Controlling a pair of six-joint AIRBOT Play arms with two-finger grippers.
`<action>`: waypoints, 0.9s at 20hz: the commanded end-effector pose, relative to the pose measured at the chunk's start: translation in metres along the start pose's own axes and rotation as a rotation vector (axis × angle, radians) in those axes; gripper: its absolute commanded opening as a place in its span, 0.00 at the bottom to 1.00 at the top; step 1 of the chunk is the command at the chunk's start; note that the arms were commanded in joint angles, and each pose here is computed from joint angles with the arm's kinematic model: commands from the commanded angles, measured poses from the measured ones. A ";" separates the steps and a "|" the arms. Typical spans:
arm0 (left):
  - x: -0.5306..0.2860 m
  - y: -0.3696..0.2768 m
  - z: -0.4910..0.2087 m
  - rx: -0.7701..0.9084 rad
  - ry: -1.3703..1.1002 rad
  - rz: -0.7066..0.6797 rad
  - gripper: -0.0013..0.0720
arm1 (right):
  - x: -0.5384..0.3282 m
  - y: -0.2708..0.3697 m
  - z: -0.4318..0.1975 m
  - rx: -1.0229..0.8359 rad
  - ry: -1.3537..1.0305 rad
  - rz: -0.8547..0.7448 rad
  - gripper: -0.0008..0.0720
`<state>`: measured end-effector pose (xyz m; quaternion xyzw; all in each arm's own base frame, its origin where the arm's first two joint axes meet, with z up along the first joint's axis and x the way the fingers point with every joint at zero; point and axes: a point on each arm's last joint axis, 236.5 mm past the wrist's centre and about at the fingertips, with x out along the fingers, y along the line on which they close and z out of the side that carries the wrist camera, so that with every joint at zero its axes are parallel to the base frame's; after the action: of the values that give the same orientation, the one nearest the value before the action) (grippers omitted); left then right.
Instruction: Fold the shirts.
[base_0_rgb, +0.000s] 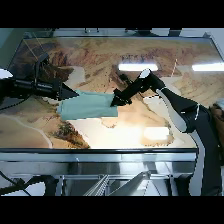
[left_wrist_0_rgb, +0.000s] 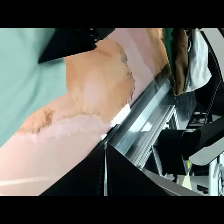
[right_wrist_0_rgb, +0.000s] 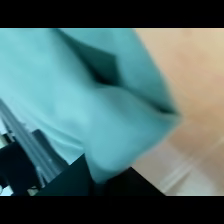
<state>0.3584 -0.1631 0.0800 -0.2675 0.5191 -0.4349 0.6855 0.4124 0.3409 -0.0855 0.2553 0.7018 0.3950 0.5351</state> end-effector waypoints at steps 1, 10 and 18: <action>0.000 -0.002 -0.002 0.001 0.010 -0.005 0.03 | 0.002 0.051 0.006 -0.041 -0.028 0.199 0.03; -0.001 -0.011 -0.017 0.001 0.072 -0.046 0.03 | -0.268 0.160 -0.003 -0.201 -0.495 0.310 0.03; 0.000 -0.005 -0.010 0.013 0.040 -0.023 0.03 | -0.568 0.015 -0.195 0.347 -1.166 -0.108 0.03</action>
<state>0.3435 -0.1655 0.0827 -0.2621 0.5311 -0.4557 0.6645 0.4601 -0.0356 0.2688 0.4556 0.3619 0.2237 0.7819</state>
